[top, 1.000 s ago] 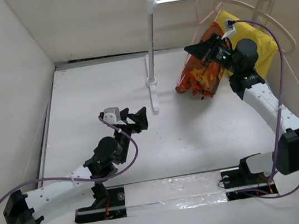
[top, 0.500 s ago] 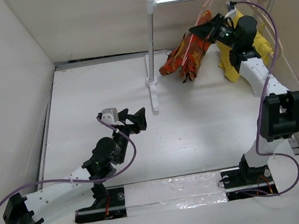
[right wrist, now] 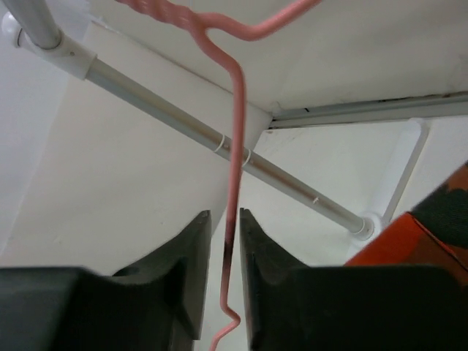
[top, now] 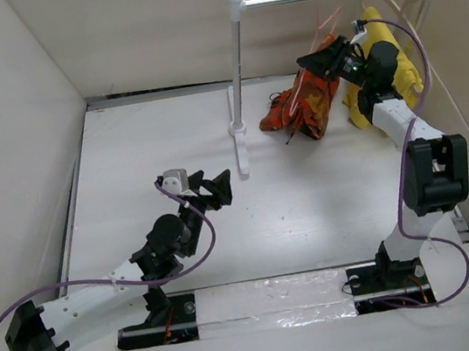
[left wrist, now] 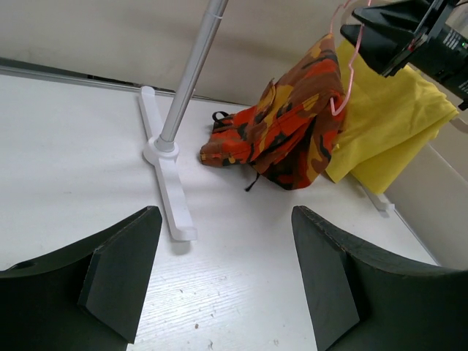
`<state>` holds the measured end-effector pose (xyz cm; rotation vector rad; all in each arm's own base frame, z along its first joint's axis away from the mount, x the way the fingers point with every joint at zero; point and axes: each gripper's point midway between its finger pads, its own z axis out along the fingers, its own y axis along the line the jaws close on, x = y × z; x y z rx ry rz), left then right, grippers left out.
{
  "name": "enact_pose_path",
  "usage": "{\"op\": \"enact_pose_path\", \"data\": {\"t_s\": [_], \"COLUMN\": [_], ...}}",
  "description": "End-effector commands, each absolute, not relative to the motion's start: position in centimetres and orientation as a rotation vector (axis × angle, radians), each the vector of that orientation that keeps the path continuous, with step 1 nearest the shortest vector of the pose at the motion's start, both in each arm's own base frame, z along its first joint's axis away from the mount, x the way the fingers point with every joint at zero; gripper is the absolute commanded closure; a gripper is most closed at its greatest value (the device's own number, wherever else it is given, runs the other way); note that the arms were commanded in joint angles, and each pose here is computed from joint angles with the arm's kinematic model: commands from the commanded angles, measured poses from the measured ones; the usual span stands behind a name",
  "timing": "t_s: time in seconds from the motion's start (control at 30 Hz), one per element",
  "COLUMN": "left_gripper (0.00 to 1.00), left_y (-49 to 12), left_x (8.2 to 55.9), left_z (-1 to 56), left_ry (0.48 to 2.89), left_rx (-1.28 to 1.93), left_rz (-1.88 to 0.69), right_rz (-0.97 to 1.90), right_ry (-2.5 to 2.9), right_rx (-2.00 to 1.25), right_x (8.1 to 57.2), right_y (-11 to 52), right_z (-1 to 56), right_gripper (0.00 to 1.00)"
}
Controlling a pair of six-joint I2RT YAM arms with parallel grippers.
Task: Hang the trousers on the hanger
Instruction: Place the hanger at the clothesline.
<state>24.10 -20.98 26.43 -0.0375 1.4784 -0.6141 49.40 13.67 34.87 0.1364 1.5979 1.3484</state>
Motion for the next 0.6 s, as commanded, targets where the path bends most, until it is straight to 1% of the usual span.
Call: {"op": "enact_pose_path", "data": {"t_s": [0.0,0.03,0.07,0.13,0.17,0.2,0.23,0.3,0.33,0.43,0.47,0.53,0.57], "left_gripper": [0.31,0.31,0.31,0.31,0.31,0.3,0.3,0.3,0.3,0.29,0.29,0.27,0.27], "left_y": [-20.8,-20.6,-20.2,-20.0,-20.0,-20.0,-19.9,-19.8,-19.8,-19.6,-19.6,-19.7,-19.8], "left_x": [24.2,24.2,24.5,24.6,24.6,24.5,24.6,24.7,24.6,24.6,24.6,24.7,24.7], "left_z": [27.7,27.6,27.6,27.4,27.5,27.5,27.4,27.4,27.5,27.5,27.4,27.3,27.2], "left_ry": [1.441,1.443,1.444,1.452,1.45,1.448,1.448,1.453,1.454,1.445,1.445,1.45,1.455], "left_rx": [-0.06,-0.064,-0.076,-0.084,-0.083,-0.086,-0.087,-0.095,-0.095,-0.107,-0.105,-0.102,-0.103], "left_rz": [-0.634,-0.62,-0.601,-0.589,-0.593,-0.594,-0.59,-0.584,-0.584,-0.587,-0.585,-0.581,-0.582], "right_rz": [1.28,1.268,1.252,1.206,1.183,1.128,1.101,1.021,0.995,0.91,0.878,0.844,0.842], "right_ry": [1.378,1.376,1.374,1.383,1.387,1.397,1.388,1.394,1.378,1.374,1.354,1.355,1.34], "right_rx": [-0.059,-0.053,-0.049,-0.044,-0.045,-0.048,-0.061,-0.049,-0.052,-0.049,-0.055,-0.087,-0.119], "right_x": [46.3,46.2,46.0,45.4,45.2,45.2,44.2,43.5,42.1,40.2,38.5,36.6,34.4], "right_y": [14.0,13.9,13.8,13.9,13.7,13.3,13.2,12.7,12.4,11.6,11.3,11.7,12.1], "right_z": [40.7,40.7,40.7,40.9,41.1,40.8,41.7,41.8,42.3,42.4,42.7,42.2,41.9], "right_gripper": [0.55,0.5,0.43,0.41,0.14,0.0,0.0,0.0,0.0,0.0,0.0,0.0,0.0]}}
